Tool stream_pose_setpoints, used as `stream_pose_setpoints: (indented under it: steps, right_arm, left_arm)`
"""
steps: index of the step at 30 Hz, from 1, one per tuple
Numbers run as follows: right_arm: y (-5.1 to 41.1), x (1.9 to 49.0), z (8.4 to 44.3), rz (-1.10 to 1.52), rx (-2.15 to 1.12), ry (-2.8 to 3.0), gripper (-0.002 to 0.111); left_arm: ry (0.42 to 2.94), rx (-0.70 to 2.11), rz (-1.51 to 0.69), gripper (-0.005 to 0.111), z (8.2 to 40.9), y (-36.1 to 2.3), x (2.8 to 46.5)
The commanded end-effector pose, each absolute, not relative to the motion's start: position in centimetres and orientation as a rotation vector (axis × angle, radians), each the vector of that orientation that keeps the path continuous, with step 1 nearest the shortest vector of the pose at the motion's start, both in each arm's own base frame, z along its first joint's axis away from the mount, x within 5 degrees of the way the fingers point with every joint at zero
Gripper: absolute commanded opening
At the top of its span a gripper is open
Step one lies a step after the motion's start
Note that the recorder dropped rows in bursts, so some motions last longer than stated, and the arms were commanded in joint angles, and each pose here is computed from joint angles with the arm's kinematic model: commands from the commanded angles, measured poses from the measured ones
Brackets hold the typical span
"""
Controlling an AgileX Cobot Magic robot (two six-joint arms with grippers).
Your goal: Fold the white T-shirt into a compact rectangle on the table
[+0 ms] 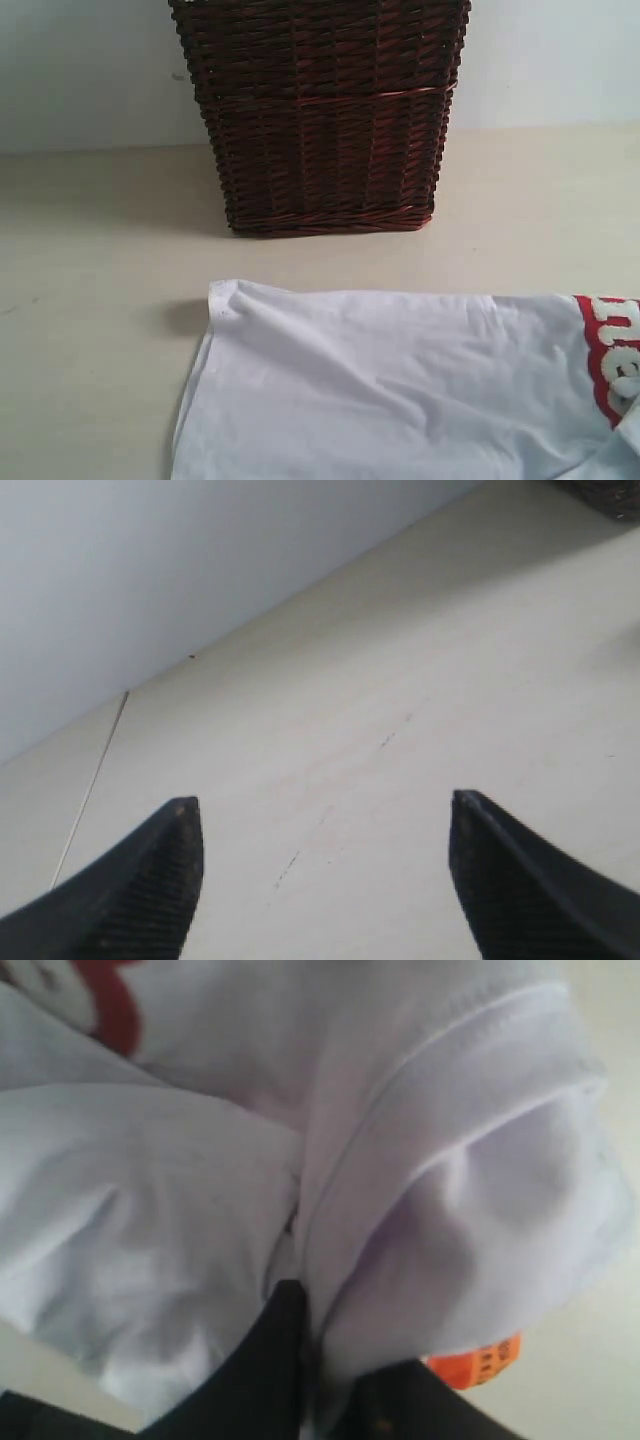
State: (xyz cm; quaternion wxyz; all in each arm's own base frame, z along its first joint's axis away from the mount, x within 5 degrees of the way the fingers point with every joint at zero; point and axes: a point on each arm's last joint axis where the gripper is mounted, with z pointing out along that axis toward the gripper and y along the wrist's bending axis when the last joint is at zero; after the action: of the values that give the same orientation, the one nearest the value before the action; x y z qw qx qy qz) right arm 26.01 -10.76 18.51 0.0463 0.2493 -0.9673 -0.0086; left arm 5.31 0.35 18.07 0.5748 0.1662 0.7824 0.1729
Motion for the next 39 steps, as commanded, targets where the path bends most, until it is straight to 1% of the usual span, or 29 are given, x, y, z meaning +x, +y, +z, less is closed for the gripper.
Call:
stream_pose_setpoints:
  steps: [1, 3, 14, 16, 19, 21, 23, 24, 26, 29, 32, 39]
  right_arm:
    - [-8.6, 24.8, 20.5, -0.353, 0.819, -2.956, 0.000]
    - [-7.7, 25.2, 20.9, -0.474, 0.822, -3.018, 0.000]
    - [-4.7, 27.4, 23.0, -1.080, 0.509, -3.252, 0.000]
    - [-4.3, 27.8, 23.6, -1.181, 0.524, -3.286, 0.000]
    - [-4.0, 28.1, 24.0, -1.265, 0.554, -3.314, 0.000]
    - [-4.0, 28.1, 24.0, -1.262, 0.555, -3.313, 0.000]
    - [-4.2, 28.1, 23.8, -1.209, 0.569, -3.322, 0.000]
    - [-4.5, 28.2, 23.6, -1.133, 0.569, -3.356, 0.000]
    - [-5.2, 28.4, 23.1, -0.971, 0.577, -3.411, 0.000]
    - [-6.6, 28.8, 22.4, -0.637, 0.607, -3.485, 0.000]
    - [-8.2, 29.4, 21.7, -0.325, 0.551, -3.547, 0.000]
    - [-10.9, 30.9, 19.7, 0.138, 0.429, -3.585, 0.000]
  left_arm:
    - [1.826, 0.389, 0.403, 0.067, 18.0, 0.3, 5.3]
    - [1.826, 0.389, 0.403, 0.067, 18.0, 0.3, 5.3]
    - [1.826, 0.389, 0.403, 0.067, 18.0, 0.3, 5.3]
    - [1.826, 0.389, 0.403, 0.067, 18.0, 0.3, 5.3]
    - [1.826, 0.389, 0.403, 0.067, 18.0, 0.3, 5.3]
    - [1.826, 0.389, 0.403, 0.067, 18.0, 0.3, 5.3]
    - [1.826, 0.389, 0.403, 0.067, 18.0, 0.3, 5.3]
    - [1.826, 0.389, 0.403, 0.067, 18.0, 0.3, 5.3]
    - [1.826, 0.389, 0.403, 0.067, 18.0, 0.3, 5.3]
    - [1.826, 0.389, 0.403, 0.067, 18.0, 0.3, 5.3]
    - [1.826, 0.389, 0.403, 0.067, 18.0, 0.3, 5.3]
    - [1.826, 0.389, 0.403, 0.067, 18.0, 0.3, 5.3]
